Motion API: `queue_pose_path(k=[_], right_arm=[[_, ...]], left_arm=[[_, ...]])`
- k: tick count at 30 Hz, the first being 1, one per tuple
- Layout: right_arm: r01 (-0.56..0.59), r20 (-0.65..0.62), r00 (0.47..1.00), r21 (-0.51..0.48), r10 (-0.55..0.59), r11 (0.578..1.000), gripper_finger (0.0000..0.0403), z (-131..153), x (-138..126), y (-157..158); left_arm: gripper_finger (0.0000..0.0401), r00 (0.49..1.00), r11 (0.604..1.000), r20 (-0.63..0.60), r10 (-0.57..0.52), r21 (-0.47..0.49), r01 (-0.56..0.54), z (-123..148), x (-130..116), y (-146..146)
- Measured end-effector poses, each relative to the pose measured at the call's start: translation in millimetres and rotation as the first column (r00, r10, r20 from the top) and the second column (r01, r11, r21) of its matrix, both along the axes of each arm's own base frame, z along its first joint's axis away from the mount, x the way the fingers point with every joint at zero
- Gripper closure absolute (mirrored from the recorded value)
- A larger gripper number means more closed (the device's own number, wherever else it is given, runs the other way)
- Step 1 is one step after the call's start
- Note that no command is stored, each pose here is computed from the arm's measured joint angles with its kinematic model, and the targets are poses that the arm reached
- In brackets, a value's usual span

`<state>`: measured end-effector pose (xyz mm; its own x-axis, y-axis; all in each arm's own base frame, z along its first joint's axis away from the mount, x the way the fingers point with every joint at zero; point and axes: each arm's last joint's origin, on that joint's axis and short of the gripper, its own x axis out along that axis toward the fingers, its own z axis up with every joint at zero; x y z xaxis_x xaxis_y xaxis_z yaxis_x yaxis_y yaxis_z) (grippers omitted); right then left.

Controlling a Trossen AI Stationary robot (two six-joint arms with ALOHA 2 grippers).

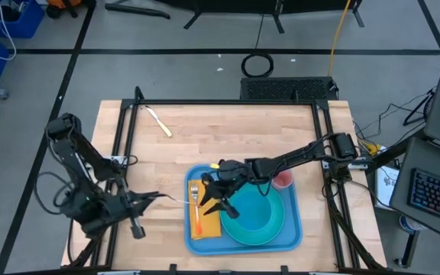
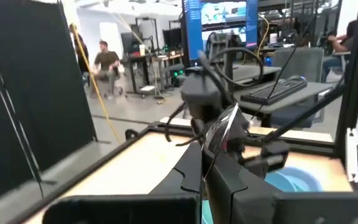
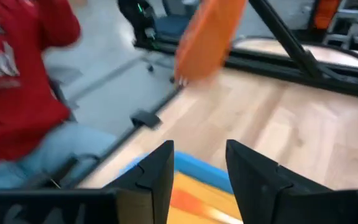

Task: Set up tray
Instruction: Put the orange spoon on the yellow napkin to the right of the orange fork

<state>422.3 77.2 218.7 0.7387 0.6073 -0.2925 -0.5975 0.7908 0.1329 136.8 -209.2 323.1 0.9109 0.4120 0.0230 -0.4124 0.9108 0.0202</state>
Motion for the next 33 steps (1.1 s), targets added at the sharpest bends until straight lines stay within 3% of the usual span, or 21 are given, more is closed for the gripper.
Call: queue_pose_path(k=[7, 11, 14, 19, 22, 27, 31, 33], right_arm=[[-0.078, 0.020, 0.996, -0.205, 0.084, 0.976, 0.0262, -10.1, -8.1, 21.5], [-0.050, 0.063, 0.995, -0.387, 0.080, 0.921, 0.0262, -14.4, -14.0, 42.1], [0.013, 0.102, 0.993, -0.559, 0.054, 0.829, 0.0262, -17.8, -19.9, 58.5], [0.166, 0.224, 0.975, -0.759, 0.013, 0.630, 0.0275, -15.0, -28.5, 84.9], [0.206, 0.252, 0.968, -0.817, 0.012, 0.539, 0.0283, -14.6, -33.7, 95.6], [0.298, 0.311, 0.949, -0.839, -0.048, 0.455, 0.0294, -11.4, -40.0, 108.8], [0.275, 0.317, 0.947, -0.888, 0.058, 0.368, 0.0295, -10.9, -46.7, 122.0], [0.271, 0.317, 0.941, -0.916, 0.120, 0.294, 0.0295, -10.3, -50.8, 129.4]], left_arm=[[0.0398, 0.999, 0.990, 0.036, -0.015, -0.137, 0.019, 15.8, -18.8, 9.7], [0.0398, 0.998, 0.982, 0.057, -0.028, -0.183, 0.038, 21.1, -24.5, 13.5], [0.0398, 0.996, 0.972, 0.078, -0.035, -0.228, 0.052, 23.4, -27.5, 14.8], [0.0398, 0.994, 0.961, 0.096, -0.049, -0.266, 0.073, 21.0, -30.1, 11.4], [0.0398, 0.994, 0.958, 0.100, -0.052, -0.275, 0.077, 15.8, -29.6, 7.9], [0.0398, 0.988, 0.942, 0.132, -0.077, -0.316, 0.116, 5.0, -27.2, 2.4], [0.0398, 0.985, 0.927, 0.146, -0.093, -0.347, 0.140, -3.1, -26.2, -0.4], [0.0398, 0.984, 0.921, 0.151, -0.093, -0.362, 0.142, -6.6, -25.8, -1.0]])
